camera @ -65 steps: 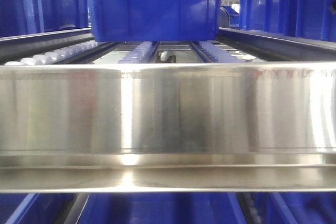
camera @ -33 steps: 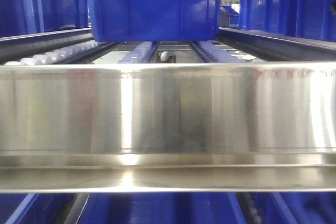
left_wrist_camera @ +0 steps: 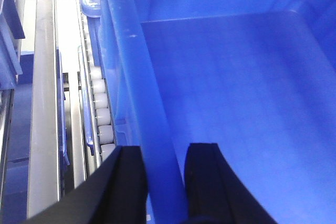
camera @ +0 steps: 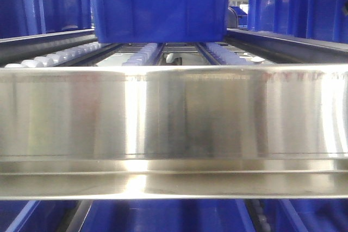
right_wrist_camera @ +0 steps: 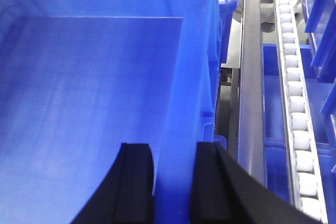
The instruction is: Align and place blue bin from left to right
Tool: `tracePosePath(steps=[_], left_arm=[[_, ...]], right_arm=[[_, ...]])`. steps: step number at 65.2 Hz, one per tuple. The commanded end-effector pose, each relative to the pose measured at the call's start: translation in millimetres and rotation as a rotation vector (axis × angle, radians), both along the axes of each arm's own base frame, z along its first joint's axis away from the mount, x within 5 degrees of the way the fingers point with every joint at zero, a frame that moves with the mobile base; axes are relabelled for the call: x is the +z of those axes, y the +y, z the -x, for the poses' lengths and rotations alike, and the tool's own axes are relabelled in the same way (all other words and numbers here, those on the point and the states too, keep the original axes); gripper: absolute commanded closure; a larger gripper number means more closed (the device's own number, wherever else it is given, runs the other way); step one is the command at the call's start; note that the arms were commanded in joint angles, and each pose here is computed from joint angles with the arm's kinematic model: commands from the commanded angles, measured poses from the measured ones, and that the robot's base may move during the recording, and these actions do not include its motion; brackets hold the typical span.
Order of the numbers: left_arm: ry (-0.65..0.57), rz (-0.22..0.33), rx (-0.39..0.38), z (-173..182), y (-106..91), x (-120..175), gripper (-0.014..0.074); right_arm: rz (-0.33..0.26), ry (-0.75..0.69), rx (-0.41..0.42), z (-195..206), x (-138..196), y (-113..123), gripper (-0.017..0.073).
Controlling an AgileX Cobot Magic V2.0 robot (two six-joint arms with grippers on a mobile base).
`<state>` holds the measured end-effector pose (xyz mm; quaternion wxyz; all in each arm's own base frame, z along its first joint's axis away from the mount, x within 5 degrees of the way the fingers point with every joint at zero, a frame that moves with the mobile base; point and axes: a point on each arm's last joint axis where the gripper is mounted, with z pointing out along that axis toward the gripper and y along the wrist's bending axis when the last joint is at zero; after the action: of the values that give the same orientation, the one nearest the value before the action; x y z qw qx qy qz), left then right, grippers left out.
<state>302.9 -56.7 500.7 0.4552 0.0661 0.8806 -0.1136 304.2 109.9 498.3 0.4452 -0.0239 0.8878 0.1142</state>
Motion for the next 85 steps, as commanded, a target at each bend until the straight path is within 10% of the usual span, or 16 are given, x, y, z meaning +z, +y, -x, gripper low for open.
tracePosePath(steps=[1,85], left_arm=[[-0.099,0.044,-0.021,3,-3.6,15,0.0705],[-0.287,0.083,0.013,-4,-2.2,30,0.0705]], right_arm=[[-0.031,-0.145,0.025,6,21,-1,0.0629],[-0.031,-0.145,0.025,6,21,-1,0.0629]])
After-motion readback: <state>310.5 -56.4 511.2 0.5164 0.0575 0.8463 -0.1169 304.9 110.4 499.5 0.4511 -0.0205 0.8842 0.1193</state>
